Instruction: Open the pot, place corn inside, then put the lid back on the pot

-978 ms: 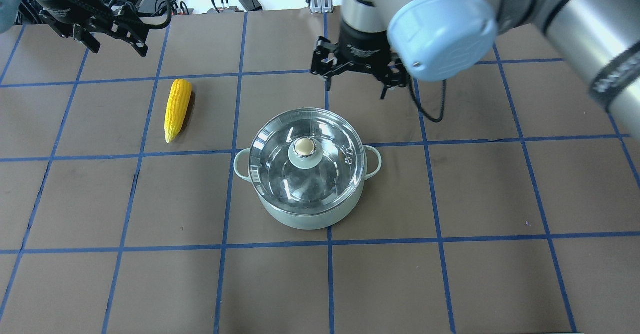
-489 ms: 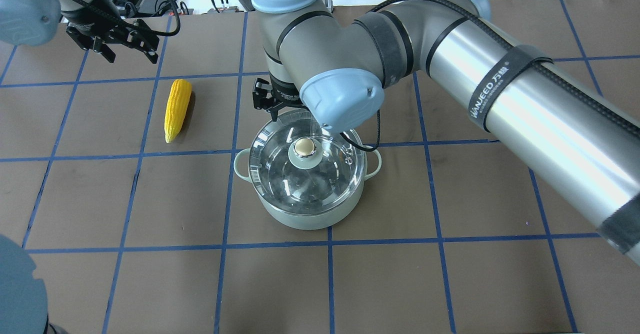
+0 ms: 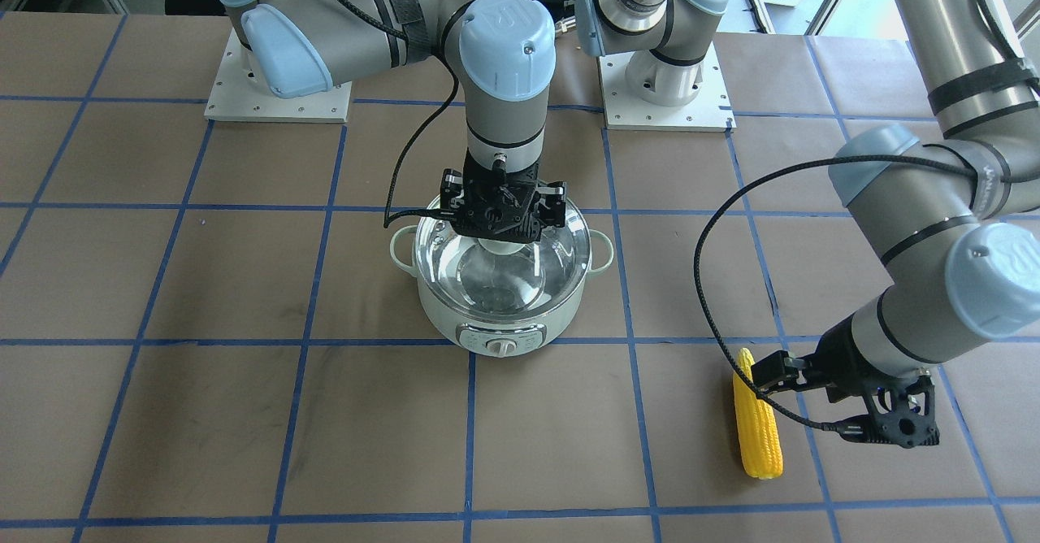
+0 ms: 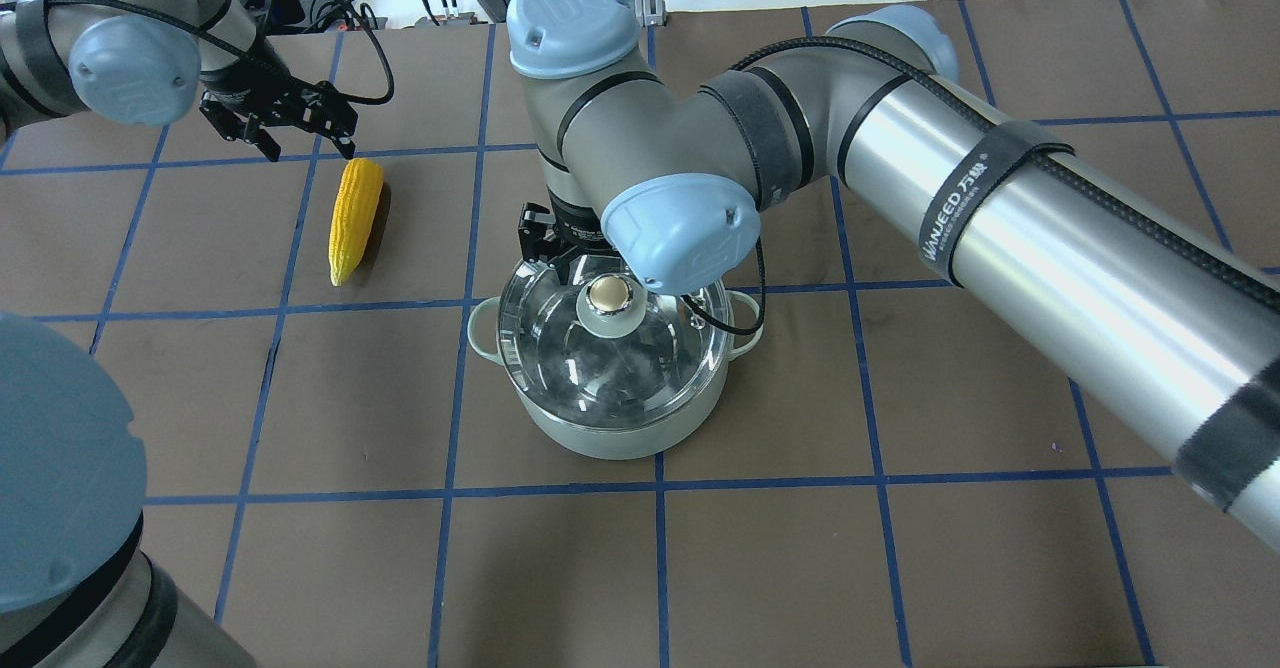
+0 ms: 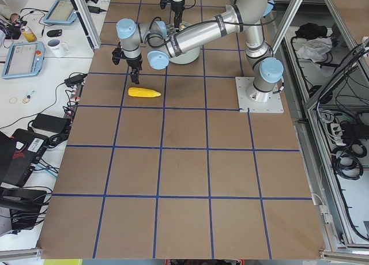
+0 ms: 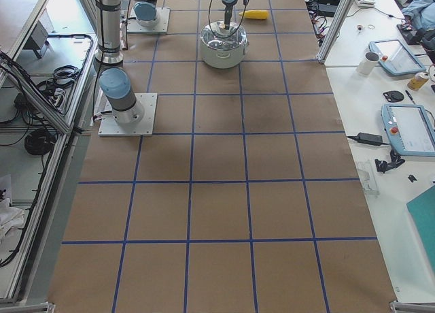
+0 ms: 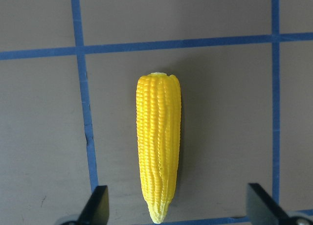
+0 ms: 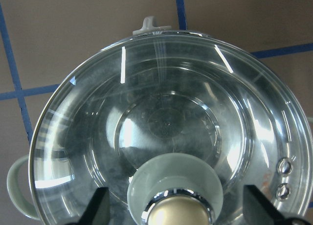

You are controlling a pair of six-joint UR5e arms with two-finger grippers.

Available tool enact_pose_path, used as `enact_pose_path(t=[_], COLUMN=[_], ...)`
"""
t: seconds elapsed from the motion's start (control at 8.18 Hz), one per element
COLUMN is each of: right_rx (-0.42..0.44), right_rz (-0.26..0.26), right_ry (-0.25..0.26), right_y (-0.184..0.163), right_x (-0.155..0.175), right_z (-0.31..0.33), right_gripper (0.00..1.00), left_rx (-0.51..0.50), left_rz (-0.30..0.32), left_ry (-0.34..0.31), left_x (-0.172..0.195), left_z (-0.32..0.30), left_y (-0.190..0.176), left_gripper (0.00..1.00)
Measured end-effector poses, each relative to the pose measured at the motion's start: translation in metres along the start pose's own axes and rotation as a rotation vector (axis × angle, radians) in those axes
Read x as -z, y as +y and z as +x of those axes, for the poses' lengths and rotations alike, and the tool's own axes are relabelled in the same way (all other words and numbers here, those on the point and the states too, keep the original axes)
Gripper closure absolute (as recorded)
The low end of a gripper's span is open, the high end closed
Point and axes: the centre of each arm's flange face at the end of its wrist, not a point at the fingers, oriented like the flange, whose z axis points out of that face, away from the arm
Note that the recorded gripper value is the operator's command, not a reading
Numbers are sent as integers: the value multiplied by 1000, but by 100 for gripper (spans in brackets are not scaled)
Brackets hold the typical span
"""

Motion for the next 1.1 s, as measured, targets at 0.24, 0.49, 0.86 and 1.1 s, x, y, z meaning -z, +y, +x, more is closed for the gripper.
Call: enact_pose_path(t=[0.24,0.49,0.86,1.1], right_rx=[-4,-3,2,3], right_rz=[-13,-16,-12,-4], right_ry=[5,6,3,-2], right_y=[2,2,3,2], right_x=[-6,-7,-5,0], right_z=[0,0,0,0], right_gripper=[27,50,63,63], left_rx=[3,2,2,5], left_rz=[-39,-68,-91,-85], left_ry=[12,18,22,22], left_x=[-36,-67,-103,-113], left_z=[-6,-9,-13,-14], left_y=[-8,-14,-20,-23], left_gripper=[0,0,5,69])
